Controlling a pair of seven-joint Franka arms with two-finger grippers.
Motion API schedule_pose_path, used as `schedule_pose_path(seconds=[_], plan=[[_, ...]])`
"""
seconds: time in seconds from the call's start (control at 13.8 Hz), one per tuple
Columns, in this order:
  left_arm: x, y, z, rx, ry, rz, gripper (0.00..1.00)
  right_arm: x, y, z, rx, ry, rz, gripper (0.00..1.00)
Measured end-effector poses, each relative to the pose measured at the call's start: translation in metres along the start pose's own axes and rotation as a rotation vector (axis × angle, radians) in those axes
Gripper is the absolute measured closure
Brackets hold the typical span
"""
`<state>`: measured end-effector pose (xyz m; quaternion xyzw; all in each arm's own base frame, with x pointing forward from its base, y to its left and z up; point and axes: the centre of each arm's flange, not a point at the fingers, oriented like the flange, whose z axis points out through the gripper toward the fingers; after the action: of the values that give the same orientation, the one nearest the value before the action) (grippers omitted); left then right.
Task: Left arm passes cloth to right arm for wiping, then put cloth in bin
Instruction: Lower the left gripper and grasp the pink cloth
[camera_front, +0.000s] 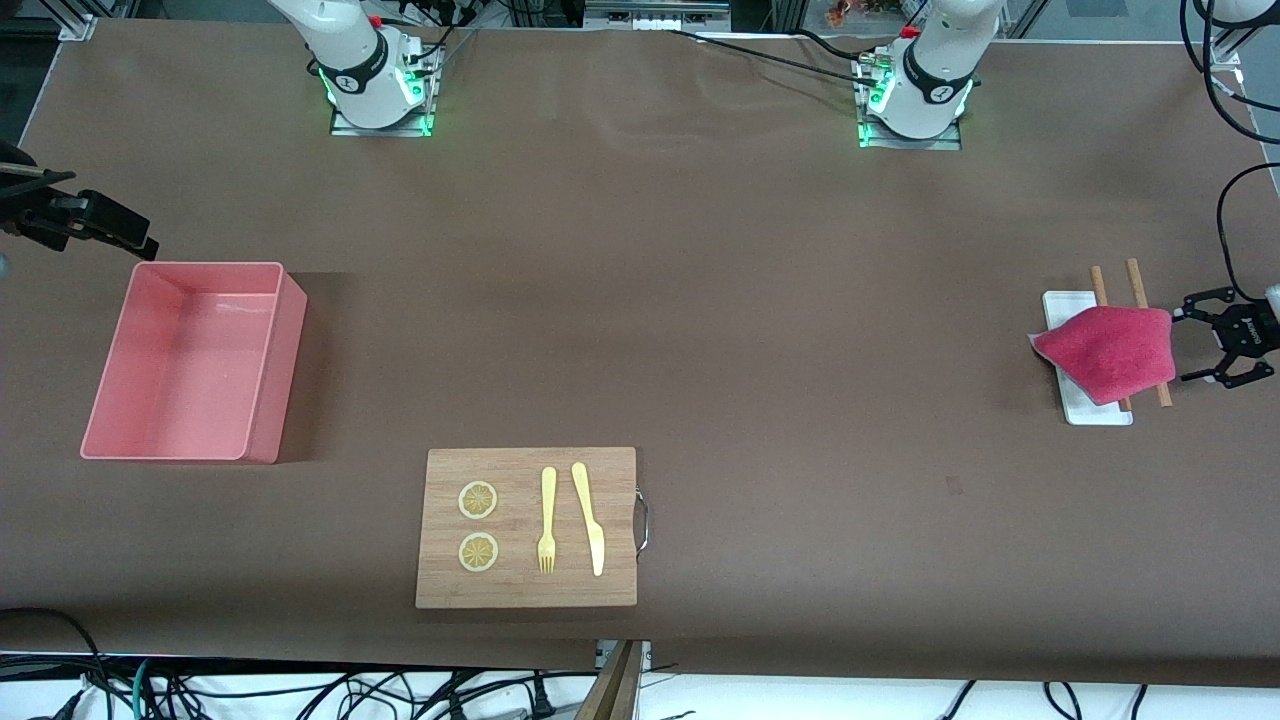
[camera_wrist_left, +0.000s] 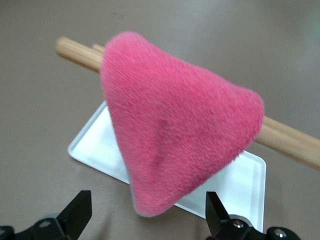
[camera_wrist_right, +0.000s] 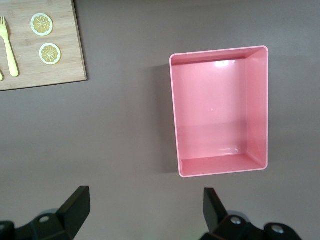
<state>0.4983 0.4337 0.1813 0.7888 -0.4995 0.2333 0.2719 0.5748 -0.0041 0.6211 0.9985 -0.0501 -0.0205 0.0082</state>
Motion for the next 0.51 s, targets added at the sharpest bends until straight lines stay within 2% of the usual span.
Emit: schedule_pose_path(seconds=[0.22,0.29,0.51], plan=[[-0.014,0.002,0.014,-0.021,0.030,0.024,0.04,0.005,-0.002,0.018,-0.007,-0.033,-0.004,0.00],[-0.013,0.002,0.014,-0.024,0.033,0.030,0.13,0.008,-0.002,0.030,-0.017,-0.050,-0.004,0.00],[-0.008,-0.001,0.010,-0.020,0.035,0.044,0.49,0.019,-0.002,0.059,-0.032,-0.087,-0.005,0.00]])
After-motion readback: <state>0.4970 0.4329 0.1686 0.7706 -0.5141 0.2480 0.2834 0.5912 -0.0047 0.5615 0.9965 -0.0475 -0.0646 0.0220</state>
